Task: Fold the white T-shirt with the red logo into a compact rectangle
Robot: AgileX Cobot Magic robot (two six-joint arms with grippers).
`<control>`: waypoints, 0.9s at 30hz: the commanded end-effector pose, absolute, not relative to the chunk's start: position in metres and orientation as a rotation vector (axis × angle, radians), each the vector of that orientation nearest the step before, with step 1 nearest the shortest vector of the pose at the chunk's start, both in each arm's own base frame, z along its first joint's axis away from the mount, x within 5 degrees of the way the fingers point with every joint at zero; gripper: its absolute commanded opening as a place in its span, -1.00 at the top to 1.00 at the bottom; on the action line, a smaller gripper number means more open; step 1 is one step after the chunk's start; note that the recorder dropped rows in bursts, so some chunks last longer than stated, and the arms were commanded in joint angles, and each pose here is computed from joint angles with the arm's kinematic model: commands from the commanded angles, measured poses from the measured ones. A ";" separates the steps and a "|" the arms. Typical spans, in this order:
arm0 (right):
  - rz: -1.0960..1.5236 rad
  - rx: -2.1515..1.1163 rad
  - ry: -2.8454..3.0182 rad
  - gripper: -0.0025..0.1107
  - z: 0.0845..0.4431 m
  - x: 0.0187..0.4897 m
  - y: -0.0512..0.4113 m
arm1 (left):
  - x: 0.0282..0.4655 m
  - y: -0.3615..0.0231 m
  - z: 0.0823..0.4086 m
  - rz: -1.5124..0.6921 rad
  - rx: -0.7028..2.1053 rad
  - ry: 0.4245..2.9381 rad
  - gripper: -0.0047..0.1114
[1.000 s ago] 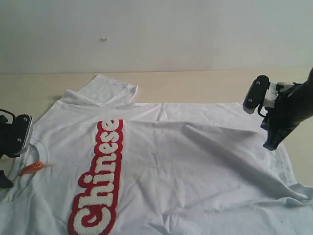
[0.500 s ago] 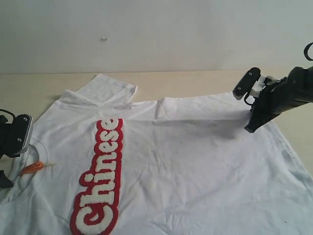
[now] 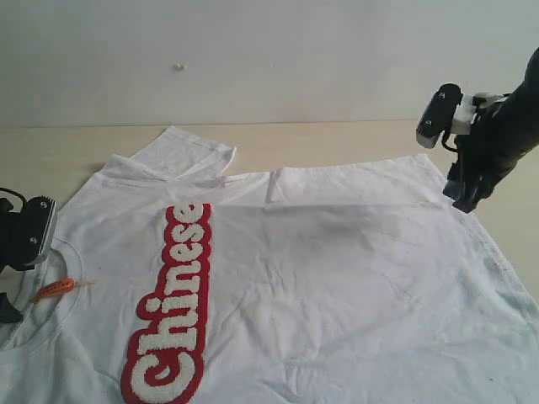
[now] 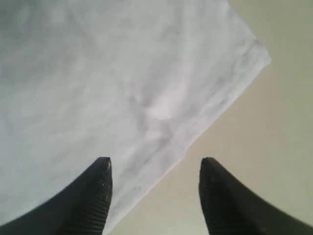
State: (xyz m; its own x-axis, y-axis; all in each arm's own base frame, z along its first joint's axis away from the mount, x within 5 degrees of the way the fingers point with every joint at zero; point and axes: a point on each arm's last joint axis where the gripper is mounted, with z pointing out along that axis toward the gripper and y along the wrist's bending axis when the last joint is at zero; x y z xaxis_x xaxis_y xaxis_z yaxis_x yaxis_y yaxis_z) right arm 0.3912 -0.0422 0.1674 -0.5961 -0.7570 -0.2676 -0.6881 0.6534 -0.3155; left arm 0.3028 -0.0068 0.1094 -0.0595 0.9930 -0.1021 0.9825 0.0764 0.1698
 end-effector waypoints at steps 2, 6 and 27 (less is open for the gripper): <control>-0.145 -1.362 2.593 -0.09 0.184 0.366 -0.039 | 0.300 -0.008 0.088 0.070 2.020 2.177 -0.26; -0.039 -1.685 2.691 -0.10 0.165 0.335 -0.043 | 0.300 -0.008 0.088 0.070 2.020 2.177 -0.26; -0.402 -1.610 2.385 -0.09 0.163 0.357 -0.047 | 0.300 -0.008 0.088 0.075 2.018 2.175 -0.26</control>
State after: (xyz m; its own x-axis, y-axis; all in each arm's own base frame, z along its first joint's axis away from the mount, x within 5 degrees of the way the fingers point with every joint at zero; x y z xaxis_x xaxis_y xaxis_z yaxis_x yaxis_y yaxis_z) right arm 0.3562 -0.0473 0.1548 -0.3742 -0.9269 -0.0298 -0.8754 0.3636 -0.3185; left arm 0.3028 -0.0068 0.1094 -0.0595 0.9930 -0.1021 0.9825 0.0764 0.1698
